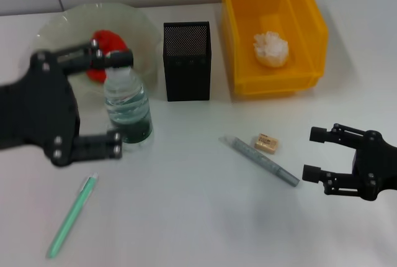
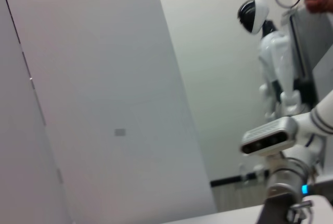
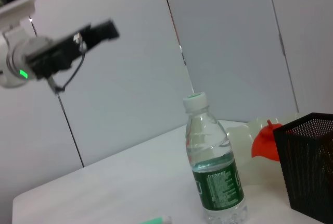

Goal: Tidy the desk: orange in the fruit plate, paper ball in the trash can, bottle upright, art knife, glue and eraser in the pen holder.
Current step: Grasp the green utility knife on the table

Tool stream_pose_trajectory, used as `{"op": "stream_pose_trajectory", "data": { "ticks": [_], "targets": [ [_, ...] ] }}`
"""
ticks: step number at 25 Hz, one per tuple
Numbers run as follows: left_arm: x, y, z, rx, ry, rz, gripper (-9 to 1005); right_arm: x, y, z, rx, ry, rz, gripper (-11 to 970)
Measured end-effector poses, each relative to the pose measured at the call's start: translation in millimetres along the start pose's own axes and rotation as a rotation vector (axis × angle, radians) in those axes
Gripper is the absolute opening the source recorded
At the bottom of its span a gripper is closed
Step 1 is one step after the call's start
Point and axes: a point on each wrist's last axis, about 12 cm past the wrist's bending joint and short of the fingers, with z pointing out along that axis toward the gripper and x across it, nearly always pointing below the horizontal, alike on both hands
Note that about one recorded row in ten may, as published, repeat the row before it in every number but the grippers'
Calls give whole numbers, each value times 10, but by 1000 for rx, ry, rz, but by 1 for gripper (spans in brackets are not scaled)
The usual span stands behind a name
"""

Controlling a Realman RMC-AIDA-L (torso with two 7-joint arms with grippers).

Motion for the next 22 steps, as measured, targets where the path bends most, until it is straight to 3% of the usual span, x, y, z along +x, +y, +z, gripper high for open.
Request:
{"op": "stream_pose_trajectory", "data": {
  "ticks": [1, 4, 8, 12, 15, 22],
  "targets": [
    [153, -80, -39, 12, -25, -35, 787, -4, -4, -4, 2, -1, -1, 844],
    [249, -119, -61, 4, -34, -55, 787, -18, -15, -18, 9, -6, -5, 844],
    [567, -291, -89, -10, -42, -62, 786, -45, -27, -19, 10, -5, -21, 844],
    [614, -320, -84, -13, -45, -60, 785, -45, -17, -37, 17, -12, -36, 845],
    [815, -361, -48, -48, -44, -159, 785, -24, -11, -51, 29, -15, -58, 845],
    [811, -434, -124, -68, -35, -288, 784, -7, -22, -84, 56, -20, -62, 844]
  ]
}}
